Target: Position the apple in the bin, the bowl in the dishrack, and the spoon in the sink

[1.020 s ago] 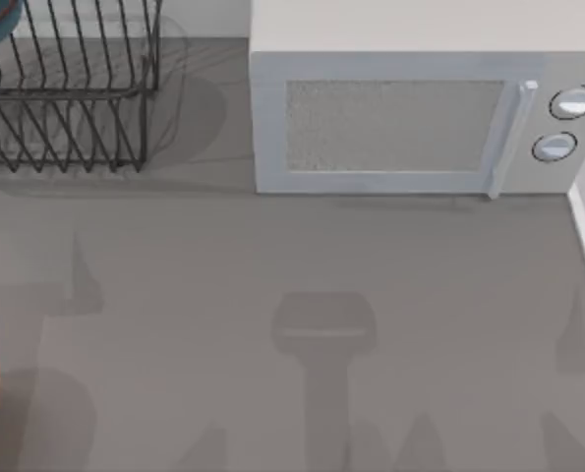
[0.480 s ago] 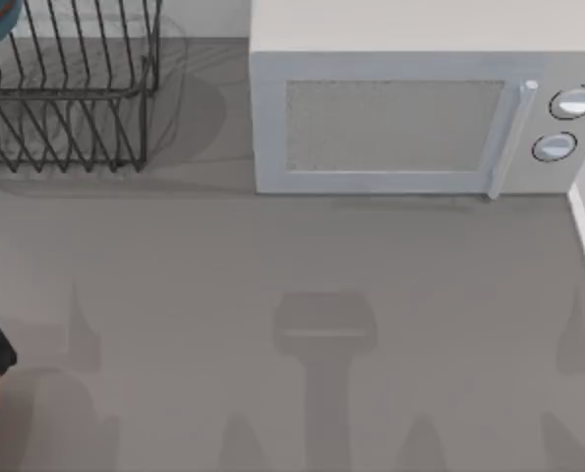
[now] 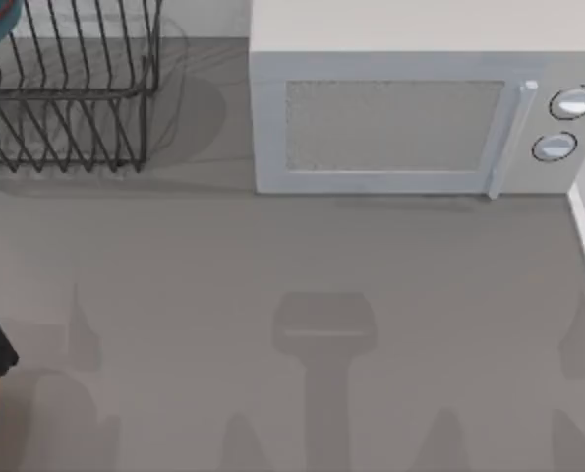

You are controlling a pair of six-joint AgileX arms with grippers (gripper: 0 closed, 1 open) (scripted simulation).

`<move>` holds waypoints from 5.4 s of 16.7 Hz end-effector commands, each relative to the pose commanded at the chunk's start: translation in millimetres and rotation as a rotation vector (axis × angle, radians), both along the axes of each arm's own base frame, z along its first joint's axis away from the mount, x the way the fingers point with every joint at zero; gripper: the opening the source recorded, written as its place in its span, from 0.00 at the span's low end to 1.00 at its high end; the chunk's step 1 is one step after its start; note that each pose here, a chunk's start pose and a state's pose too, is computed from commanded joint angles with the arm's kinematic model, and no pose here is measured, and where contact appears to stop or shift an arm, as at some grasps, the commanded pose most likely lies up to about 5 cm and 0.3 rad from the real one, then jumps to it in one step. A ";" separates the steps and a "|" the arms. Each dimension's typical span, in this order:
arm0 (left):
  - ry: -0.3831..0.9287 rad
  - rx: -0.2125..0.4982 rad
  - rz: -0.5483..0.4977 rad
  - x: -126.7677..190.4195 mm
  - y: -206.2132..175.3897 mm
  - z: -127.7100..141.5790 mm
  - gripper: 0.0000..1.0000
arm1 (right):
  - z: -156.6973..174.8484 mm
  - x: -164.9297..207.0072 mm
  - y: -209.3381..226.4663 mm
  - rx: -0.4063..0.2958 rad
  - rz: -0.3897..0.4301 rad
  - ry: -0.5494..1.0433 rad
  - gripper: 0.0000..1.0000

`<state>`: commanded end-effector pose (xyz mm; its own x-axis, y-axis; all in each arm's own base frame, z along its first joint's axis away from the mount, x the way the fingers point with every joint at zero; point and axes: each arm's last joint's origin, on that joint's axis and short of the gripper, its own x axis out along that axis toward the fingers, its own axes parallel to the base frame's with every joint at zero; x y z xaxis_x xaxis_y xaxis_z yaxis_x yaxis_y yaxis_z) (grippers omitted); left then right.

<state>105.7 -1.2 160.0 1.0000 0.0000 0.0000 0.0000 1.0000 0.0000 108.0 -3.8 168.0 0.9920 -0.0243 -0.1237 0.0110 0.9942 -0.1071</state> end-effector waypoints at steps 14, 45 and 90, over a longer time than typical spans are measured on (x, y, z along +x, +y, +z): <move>0.000 0.000 0.000 0.0 0.0 0.0 1.00 | 22.6 64.1 -37.2 -0.774 0.659 1.154 1.00; 0.000 0.000 0.000 0.0 0.0 0.0 1.00 | -75.0 88.2 -52.4 -0.821 0.970 1.275 0.85; 0.000 0.000 0.000 0.0 0.0 0.0 1.00 | 64.2 150.2 -62.5 -0.782 1.001 1.341 0.00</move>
<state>105.7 -1.2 160.0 1.0000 0.0000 0.0000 0.0000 1.0000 0.0000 258.2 -66.3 232.2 -0.0722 0.0077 -0.9974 -0.9512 0.3001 0.0712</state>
